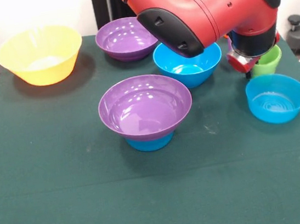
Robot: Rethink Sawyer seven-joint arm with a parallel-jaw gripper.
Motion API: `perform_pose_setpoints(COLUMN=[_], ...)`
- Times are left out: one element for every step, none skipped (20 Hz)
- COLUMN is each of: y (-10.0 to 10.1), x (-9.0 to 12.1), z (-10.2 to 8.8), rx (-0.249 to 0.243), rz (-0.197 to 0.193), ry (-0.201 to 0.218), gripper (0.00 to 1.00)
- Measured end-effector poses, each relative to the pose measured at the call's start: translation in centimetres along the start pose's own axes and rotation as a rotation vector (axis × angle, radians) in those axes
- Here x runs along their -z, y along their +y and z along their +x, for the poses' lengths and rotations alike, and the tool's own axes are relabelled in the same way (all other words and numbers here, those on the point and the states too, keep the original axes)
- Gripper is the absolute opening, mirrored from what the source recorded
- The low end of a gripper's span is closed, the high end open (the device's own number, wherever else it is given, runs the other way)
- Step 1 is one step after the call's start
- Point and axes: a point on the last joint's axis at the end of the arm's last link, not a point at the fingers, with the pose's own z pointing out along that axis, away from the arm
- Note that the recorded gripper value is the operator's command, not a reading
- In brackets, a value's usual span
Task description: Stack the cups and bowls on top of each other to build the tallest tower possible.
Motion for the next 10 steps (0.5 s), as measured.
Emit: perform_pose_setpoints(y=[-0.03, -0.05, -0.07, -0.06, -0.06, -0.09, -0.10, -0.10, -0.10, -0.10], x=[-0.01, -0.01, -0.02, -0.02, -0.03, -0.03, -0.04, -0.04, -0.05, -0.05], z=[0.00, -0.01, -0.02, -0.03, -0.02, -0.02, -0.01, -0.01, -0.01, -0.02], rx=[0.001, 0.001, 0.001, 0.002, 0.002, 0.003, 0.003, 0.003, 0.004, 0.004], rz=[0.001, 0.003, 0.004, 0.004, 0.004, 0.006, 0.006, 0.006, 0.007, 0.007], ry=[-0.001, 0.000, -0.001, -0.001, -0.001, -0.001, -0.001, -0.001, -0.001, -0.001], gripper=[0.00, 0.00, 0.00, 0.00, 0.00, 0.00, 0.00, 0.00, 0.00, 0.00])
